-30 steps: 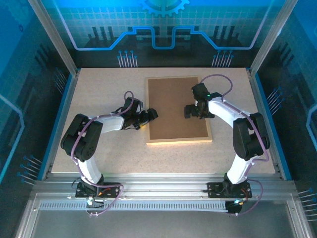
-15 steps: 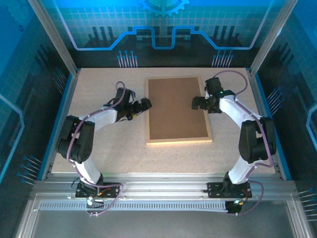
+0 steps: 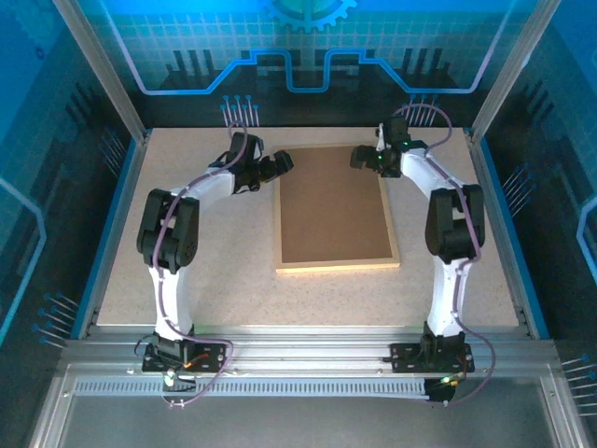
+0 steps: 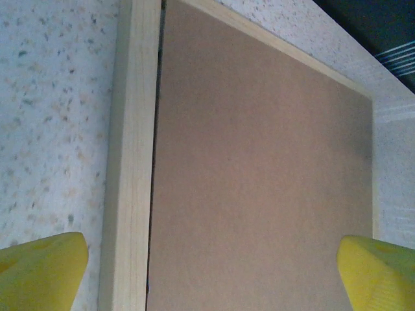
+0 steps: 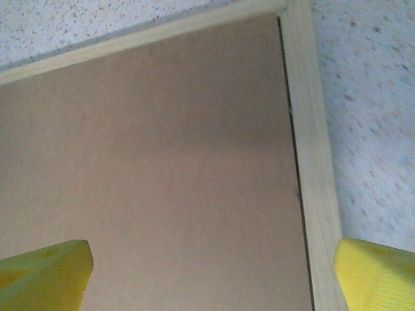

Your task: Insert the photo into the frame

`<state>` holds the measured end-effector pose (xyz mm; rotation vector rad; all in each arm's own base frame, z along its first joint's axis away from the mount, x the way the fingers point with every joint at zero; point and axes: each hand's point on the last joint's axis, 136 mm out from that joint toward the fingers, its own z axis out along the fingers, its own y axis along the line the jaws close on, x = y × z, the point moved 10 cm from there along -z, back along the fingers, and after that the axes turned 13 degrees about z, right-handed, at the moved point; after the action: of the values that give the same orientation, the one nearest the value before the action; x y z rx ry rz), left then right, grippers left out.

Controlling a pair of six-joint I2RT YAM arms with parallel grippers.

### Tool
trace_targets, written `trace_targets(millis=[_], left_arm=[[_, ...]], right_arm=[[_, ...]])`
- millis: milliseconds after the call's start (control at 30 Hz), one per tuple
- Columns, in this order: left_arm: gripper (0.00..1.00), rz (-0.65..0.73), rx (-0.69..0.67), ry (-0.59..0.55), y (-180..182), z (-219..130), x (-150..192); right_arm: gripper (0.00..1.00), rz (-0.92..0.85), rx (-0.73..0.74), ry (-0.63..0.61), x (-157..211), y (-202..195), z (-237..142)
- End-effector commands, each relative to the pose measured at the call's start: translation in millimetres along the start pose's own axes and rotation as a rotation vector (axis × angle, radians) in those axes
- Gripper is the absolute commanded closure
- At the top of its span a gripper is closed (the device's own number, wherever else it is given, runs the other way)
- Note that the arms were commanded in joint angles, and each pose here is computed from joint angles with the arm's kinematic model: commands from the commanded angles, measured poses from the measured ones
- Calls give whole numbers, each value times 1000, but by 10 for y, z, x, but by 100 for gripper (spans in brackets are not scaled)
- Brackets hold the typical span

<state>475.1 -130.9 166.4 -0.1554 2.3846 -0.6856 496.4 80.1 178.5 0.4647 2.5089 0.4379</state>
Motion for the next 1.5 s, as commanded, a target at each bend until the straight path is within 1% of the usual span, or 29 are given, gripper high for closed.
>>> trace_targets(millis=[0,100,167,367,600,833,967,1067,1233,1333,1467], left_arm=[[1,16,-31,-6,56,89,-164],[1,12,-12,-27,50,163,-274],[1,6,-11,-32,72,229,-307],[1,-28,-18,-12,172,416,-307],[1,-43,2,5,193,501,-275],[1,-13,96,-59,77,496,-416],[1,-10,117,-62,80,582,-448],[1,7,124,-90,66,584,-486],[1,13,174,-112,26,689,-591],[1,5,171,-103,32,763,-611],[1,-2,121,-81,81,802,-575]], right_arm=[[4,9,40,9,-131,-27,165],[4,-1,90,-7,-228,-24,254],[3,1,119,5,-249,-77,408],[6,-52,2,11,-321,85,528],[6,-16,15,16,-370,24,689],[5,46,18,-3,-449,-114,623],[4,95,3,-7,-441,-259,573],[2,122,-27,-17,-418,-352,536],[1,173,-86,31,-401,-450,612],[1,181,-86,42,-378,-468,657],[1,196,-91,57,-353,-482,718]])
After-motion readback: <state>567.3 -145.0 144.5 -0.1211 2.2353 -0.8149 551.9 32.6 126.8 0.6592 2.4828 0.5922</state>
